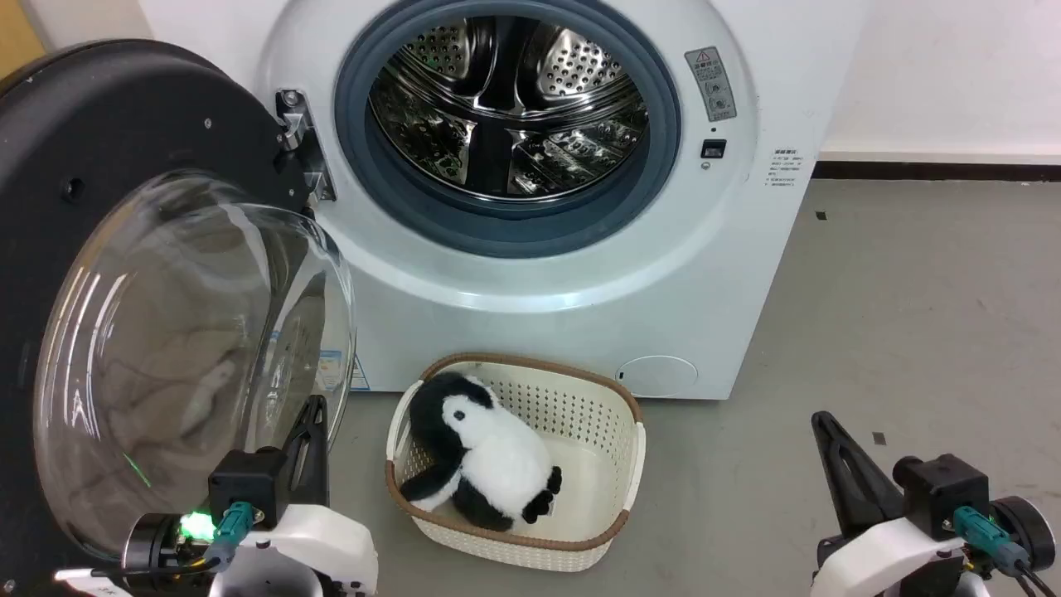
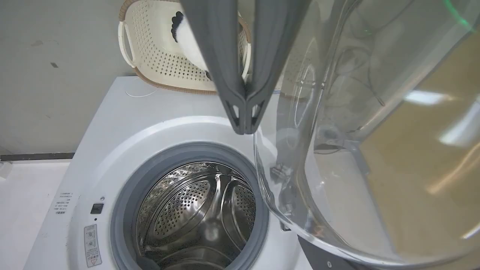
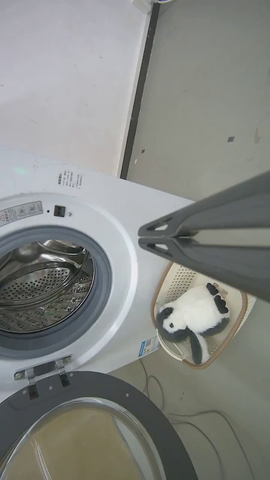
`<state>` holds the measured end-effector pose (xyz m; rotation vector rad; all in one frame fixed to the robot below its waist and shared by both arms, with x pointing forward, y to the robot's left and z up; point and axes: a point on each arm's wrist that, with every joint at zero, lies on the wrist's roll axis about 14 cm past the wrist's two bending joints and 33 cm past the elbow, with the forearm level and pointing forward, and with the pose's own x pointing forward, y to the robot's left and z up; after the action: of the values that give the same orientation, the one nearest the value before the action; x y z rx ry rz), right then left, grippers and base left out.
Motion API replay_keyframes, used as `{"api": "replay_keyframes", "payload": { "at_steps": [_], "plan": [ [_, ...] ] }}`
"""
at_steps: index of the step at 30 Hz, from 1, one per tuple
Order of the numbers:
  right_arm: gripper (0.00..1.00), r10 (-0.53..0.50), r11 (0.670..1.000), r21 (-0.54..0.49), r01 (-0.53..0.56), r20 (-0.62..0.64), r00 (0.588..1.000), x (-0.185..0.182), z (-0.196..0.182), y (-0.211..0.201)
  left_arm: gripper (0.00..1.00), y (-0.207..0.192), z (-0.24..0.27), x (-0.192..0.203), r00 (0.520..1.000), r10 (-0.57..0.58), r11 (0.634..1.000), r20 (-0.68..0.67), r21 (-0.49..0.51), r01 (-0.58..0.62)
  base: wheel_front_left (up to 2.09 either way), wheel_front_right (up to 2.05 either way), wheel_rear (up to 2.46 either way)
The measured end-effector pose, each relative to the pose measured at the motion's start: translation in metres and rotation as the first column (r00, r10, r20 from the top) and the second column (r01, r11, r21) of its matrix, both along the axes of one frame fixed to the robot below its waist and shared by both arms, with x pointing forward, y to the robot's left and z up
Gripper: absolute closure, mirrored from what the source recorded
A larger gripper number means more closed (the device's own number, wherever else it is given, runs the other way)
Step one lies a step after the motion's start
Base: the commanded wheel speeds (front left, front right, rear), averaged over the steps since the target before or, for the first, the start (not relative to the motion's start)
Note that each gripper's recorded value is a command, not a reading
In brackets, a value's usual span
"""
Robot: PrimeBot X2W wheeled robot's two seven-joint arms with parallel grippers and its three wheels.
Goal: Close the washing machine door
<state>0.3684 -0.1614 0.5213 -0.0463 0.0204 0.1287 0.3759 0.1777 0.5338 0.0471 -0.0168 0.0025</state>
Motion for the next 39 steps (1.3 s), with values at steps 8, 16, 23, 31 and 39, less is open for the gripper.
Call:
{"api": "replay_keyframes", "payload": {
  "at_steps": [8, 16, 23, 31, 39],
  "plan": [
    [1.00, 0.000, 1.000, 0.000, 0.000, 0.000, 1.000, 0.0000, 0.0000, 0.0001, 1.00, 0.0000, 0.0000, 0.0000, 1.000, 0.000, 1.000, 0.000, 0.000, 0.000, 0.00, 0.00, 0.00],
    [1.00, 0.000, 1.000, 0.000, 0.000, 0.000, 1.000, 0.0000, 0.0000, -0.0001, 1.00, -0.0002, 0.0000, 0.0000, 1.000, -0.001, 1.000, 0.000, 0.000, 0.001, 0.00, 0.00, 0.00],
    [1.00, 0.000, 1.000, 0.000, 0.000, 0.000, 1.000, 0.0000, 0.0000, -0.0001, 1.00, -0.0002, 0.0000, 0.0000, 1.000, -0.001, 1.000, 0.000, 0.000, 0.001, 0.00, 0.00, 0.00],
    [1.00, 0.000, 1.000, 0.000, 0.000, 0.000, 1.000, 0.0000, 0.0000, -0.0001, 1.00, -0.0002, 0.0000, 0.0000, 1.000, -0.001, 1.000, 0.000, 0.000, 0.001, 0.00, 0.00, 0.00],
    [0.00, -0.003, 1.000, 0.002, 0.003, 0.000, 1.000, 0.0000, -0.0004, -0.0009, 0.00, -0.0005, 0.0001, 0.0001, 1.000, 0.000, 1.000, 0.001, 0.000, 0.000, 0.00, 0.00, 0.00]
  ]
}}
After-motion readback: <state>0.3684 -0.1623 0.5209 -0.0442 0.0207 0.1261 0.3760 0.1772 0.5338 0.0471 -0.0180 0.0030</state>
